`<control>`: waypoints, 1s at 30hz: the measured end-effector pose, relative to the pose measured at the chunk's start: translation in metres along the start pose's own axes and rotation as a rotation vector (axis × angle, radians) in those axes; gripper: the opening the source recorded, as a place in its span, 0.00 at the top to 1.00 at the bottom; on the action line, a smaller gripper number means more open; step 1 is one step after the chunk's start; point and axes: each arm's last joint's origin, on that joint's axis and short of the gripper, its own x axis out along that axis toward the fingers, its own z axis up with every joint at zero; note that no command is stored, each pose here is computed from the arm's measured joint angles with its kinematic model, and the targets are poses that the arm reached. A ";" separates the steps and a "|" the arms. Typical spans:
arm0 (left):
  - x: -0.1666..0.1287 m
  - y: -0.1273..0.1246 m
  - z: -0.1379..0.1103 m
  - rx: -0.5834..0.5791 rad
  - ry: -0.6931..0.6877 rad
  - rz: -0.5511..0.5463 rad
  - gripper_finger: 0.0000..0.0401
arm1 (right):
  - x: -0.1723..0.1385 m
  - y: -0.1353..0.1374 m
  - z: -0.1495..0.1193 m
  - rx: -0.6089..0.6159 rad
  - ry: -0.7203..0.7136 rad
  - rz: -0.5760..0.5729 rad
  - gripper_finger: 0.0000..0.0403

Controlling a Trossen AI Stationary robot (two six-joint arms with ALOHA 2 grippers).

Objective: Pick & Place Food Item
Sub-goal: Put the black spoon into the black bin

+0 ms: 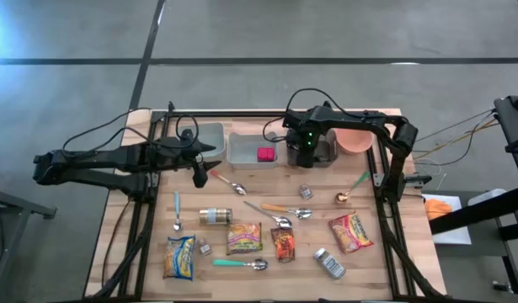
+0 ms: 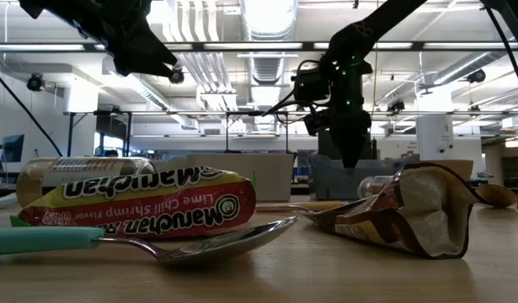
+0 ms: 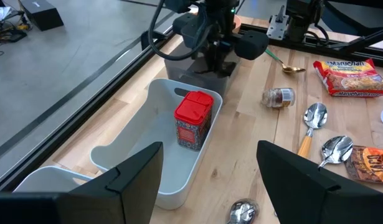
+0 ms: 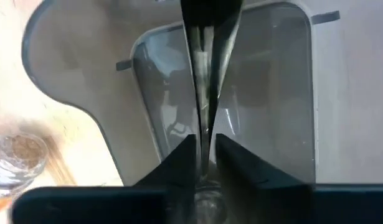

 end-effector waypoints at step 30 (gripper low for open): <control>0.000 0.000 0.000 -0.001 0.000 0.000 0.35 | 0.005 -0.003 0.003 0.012 -0.041 -0.089 0.96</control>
